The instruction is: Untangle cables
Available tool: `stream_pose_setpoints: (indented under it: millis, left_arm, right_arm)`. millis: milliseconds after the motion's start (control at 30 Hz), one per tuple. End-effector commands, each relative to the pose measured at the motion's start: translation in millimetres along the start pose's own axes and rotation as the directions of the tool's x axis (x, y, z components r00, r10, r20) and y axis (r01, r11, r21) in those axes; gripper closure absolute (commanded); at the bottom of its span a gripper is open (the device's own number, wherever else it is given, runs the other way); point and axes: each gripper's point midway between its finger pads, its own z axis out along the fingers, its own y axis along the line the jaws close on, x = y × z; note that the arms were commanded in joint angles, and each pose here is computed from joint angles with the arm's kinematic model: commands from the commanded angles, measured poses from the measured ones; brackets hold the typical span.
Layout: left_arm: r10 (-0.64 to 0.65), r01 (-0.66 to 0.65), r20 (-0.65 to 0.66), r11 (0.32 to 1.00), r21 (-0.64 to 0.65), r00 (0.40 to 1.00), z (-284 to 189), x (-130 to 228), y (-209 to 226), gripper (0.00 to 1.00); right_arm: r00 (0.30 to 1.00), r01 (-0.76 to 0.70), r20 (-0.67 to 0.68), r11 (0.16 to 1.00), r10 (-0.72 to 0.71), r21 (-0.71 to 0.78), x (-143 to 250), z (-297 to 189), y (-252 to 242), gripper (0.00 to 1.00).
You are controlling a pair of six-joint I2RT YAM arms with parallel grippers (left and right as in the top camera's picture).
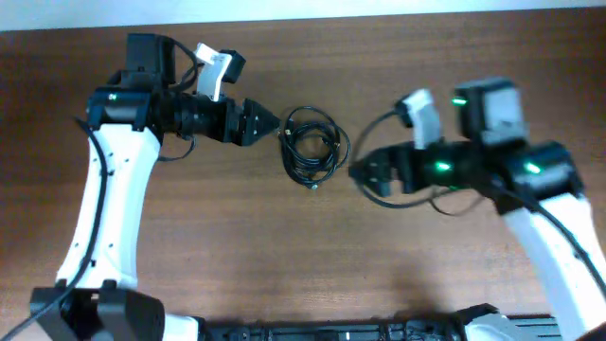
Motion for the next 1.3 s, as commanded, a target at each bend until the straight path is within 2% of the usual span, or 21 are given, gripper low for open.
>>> stream_pose_setpoints:
  millis: [0,100,133,167,233,400,467,533,600,633,767,833,900,933,967,1033,1100,1133,1267]
  left_arm:
    - [-0.32,0.304,0.021,0.874,-0.378,0.947,1,12,77,0.01]
    - [-0.352,0.32,-0.015,0.866,-0.384,0.936,13,19,88,0.01]
    - [-0.364,0.321,-0.026,0.85,-0.418,0.931,15,24,97,0.01]
    - [-0.373,0.318,-0.033,0.83,-0.458,0.927,14,29,105,0.01]
    - [-0.384,0.317,-0.043,0.817,-0.481,0.922,14,33,110,0.01]
    - [-0.383,0.317,-0.042,0.817,-0.481,0.923,15,33,110,0.01]
    - [-0.383,0.318,-0.042,0.817,-0.481,0.923,15,33,110,0.01]
    - [-0.383,0.317,-0.042,0.817,-0.481,0.923,15,33,110,0.01]
    - [-0.383,0.317,-0.042,0.817,-0.481,0.923,15,33,110,0.01]
    - [-0.383,0.317,-0.042,0.817,-0.481,0.923,15,33,110,0.01]
    - [-0.383,0.317,-0.042,0.817,-0.481,0.923,15,33,110,0.01]
    - [-0.383,0.317,-0.042,0.818,-0.481,0.923,15,33,110,0.01]
    - [-0.383,0.317,-0.042,0.817,-0.481,0.923,15,33,110,0.01]
    - [-0.383,0.317,-0.042,0.818,-0.481,0.923,15,33,110,0.01]
    - [-0.383,0.317,-0.042,0.818,-0.481,0.923,15,33,110,0.01]
    - [-0.382,0.316,-0.044,0.818,-0.48,0.923,16,33,110,0.01]
    - [-0.382,0.315,-0.044,0.819,-0.48,0.923,16,33,110,0.02]
    - [-0.382,0.315,-0.044,0.819,-0.48,0.923,16,33,110,0.01]
    - [-0.382,0.315,-0.044,0.819,-0.48,0.923,16,33,110,0.01]
  right_arm:
    - [0.996,0.023,-0.094,0.944,0.009,0.33,-30,20,-35,0.02]
    - [0.989,0.022,-0.143,0.93,0.034,0.368,-65,79,-68,0.01]
    - [0.981,-0.003,-0.182,0.934,0.073,0.357,-63,111,-83,0.02]
    - [0.97,-0.055,-0.2,0.93,0.136,0.363,-58,130,-95,0.18]
    - [0.936,-0.138,-0.247,0.907,0.251,0.397,-42,168,-124,0.21]
    - [0.879,-0.182,-0.348,0.903,0.327,0.388,-11,217,-151,0.29]
    - [0.868,-0.197,-0.365,0.909,0.336,0.367,-7,220,-148,0.44]
    - [0.866,-0.199,-0.368,0.909,0.337,0.366,-6,220,-147,0.65]
    - [0.86,-0.205,-0.378,0.911,0.343,0.358,-4,220,-144,0.76]
    - [0.857,-0.204,-0.385,0.912,0.342,0.356,-3,221,-142,0.76]
    - [0.839,-0.191,-0.422,0.912,0.343,0.363,9,221,-133,0.65]
    - [0.836,-0.191,-0.426,0.911,0.345,0.365,10,221,-133,0.66]
    - [0.839,-0.189,-0.423,0.912,0.343,0.364,9,221,-133,0.89]
    - [0.841,-0.189,-0.42,0.913,0.34,0.362,8,222,-133,0.96]
    - [0.842,-0.19,-0.419,0.914,0.339,0.358,7,222,-132,0.96]
    - [0.836,-0.274,-0.429,0.938,0.342,0.213,-12,217,-102,0.96]
    - [0.851,-0.325,-0.408,0.942,0.33,0.084,-48,195,-71,0.96]
    - [0.869,-0.326,-0.388,0.945,0.306,0.016,-69,177,-49,0.96]
    - [0.943,-0.222,-0.269,0.972,0.194,-0.077,-117,122,4,0.96]
